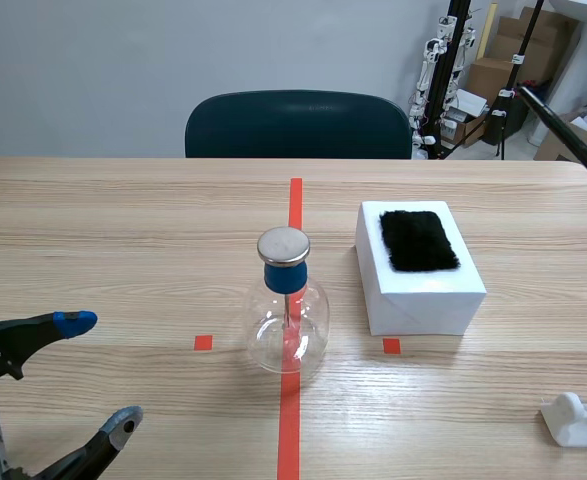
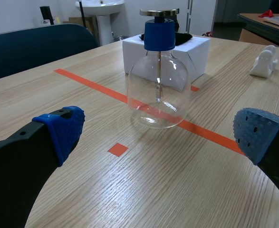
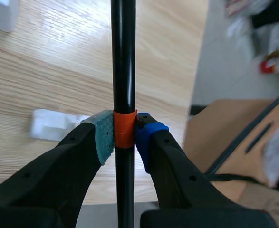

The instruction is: Do the electroscope experiment. pick up the black charging rod

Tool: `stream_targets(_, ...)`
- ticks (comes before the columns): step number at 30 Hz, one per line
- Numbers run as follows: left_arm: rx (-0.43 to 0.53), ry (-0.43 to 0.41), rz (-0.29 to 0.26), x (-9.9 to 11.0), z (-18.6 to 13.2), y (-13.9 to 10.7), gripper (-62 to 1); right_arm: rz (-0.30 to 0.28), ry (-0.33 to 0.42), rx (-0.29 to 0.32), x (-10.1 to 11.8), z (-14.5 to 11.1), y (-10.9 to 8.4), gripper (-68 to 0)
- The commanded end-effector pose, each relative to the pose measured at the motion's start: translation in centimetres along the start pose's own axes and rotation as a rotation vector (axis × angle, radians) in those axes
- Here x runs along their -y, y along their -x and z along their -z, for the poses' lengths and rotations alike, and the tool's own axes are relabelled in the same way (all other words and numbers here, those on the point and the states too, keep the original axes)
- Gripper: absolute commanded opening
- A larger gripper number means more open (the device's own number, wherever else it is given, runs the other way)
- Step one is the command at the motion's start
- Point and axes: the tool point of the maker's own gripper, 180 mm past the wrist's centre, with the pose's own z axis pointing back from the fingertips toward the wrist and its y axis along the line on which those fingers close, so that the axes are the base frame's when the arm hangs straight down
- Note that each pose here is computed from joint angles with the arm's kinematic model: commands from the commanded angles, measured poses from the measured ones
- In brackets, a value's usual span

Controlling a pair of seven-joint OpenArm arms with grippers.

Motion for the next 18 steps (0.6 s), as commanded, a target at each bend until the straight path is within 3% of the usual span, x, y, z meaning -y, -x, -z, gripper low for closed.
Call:
stream_targets(1,0.031,-0.007,0.012,-0.5,0.0,-0.8,1.4,-0.031,0.047,0.036,0.3,-0.1,0.0,-67.6)
stream_targets(5,0.031,-0.007,0.012,-0.5,0.0,-0.8,1.4,-0.169,0.132,0.189,-0.1,-1.5,-1.0,-67.6)
stream_targets(9,0.031,-0.007,0.012,-0.5,0.0,-0.8,1.4,-0.268,0.230,0.359,-0.2,-3.5,-2.7,-67.6)
stream_targets(18,0.031,-0.007,0.012,-0.5,0.0,-0.8,1.4,-0.414,0.415,0.631,-0.5,-7.7,-5.5,-67.6)
